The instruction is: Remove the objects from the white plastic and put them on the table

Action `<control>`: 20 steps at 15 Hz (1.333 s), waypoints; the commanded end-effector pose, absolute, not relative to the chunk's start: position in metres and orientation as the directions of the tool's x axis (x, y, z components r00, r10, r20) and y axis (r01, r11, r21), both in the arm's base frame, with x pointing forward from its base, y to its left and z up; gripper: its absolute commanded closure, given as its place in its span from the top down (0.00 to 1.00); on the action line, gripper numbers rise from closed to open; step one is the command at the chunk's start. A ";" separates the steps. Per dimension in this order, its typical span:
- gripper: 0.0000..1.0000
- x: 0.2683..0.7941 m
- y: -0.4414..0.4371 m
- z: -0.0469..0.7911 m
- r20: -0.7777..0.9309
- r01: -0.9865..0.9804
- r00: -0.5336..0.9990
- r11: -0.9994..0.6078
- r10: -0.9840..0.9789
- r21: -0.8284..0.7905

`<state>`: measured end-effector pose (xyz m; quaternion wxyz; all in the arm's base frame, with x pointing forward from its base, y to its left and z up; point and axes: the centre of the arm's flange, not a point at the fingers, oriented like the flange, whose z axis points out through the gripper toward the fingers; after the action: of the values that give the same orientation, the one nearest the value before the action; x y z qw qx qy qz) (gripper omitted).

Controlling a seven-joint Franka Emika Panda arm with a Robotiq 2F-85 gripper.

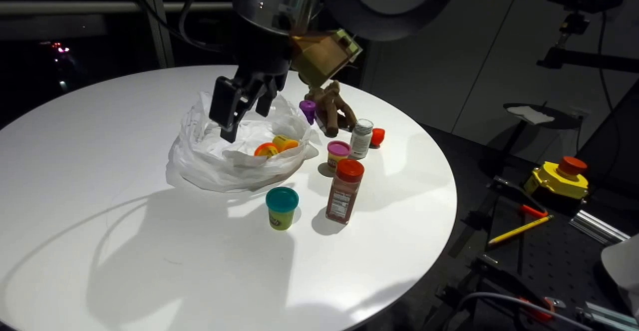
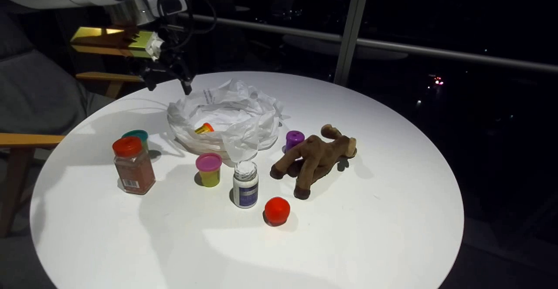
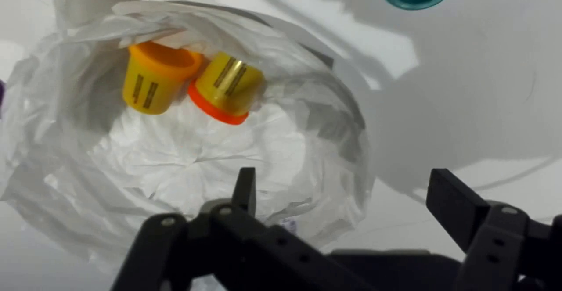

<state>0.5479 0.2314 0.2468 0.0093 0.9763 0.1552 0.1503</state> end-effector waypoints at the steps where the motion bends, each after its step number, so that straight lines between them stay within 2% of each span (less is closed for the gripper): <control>1: 1.00 0.580 0.205 0.233 0.293 0.178 0.936 -0.980 0.197 0.090; 6: 1.00 0.598 0.173 0.202 0.253 0.084 0.962 -0.992 0.104 0.092; 18: 1.00 0.595 0.171 0.156 0.158 0.040 0.986 -0.996 0.051 0.074; 20: 0.73 0.595 0.176 0.157 0.165 0.044 0.985 -0.997 0.055 0.067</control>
<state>0.5886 0.1655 0.1577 0.0408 0.9951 0.0300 0.0854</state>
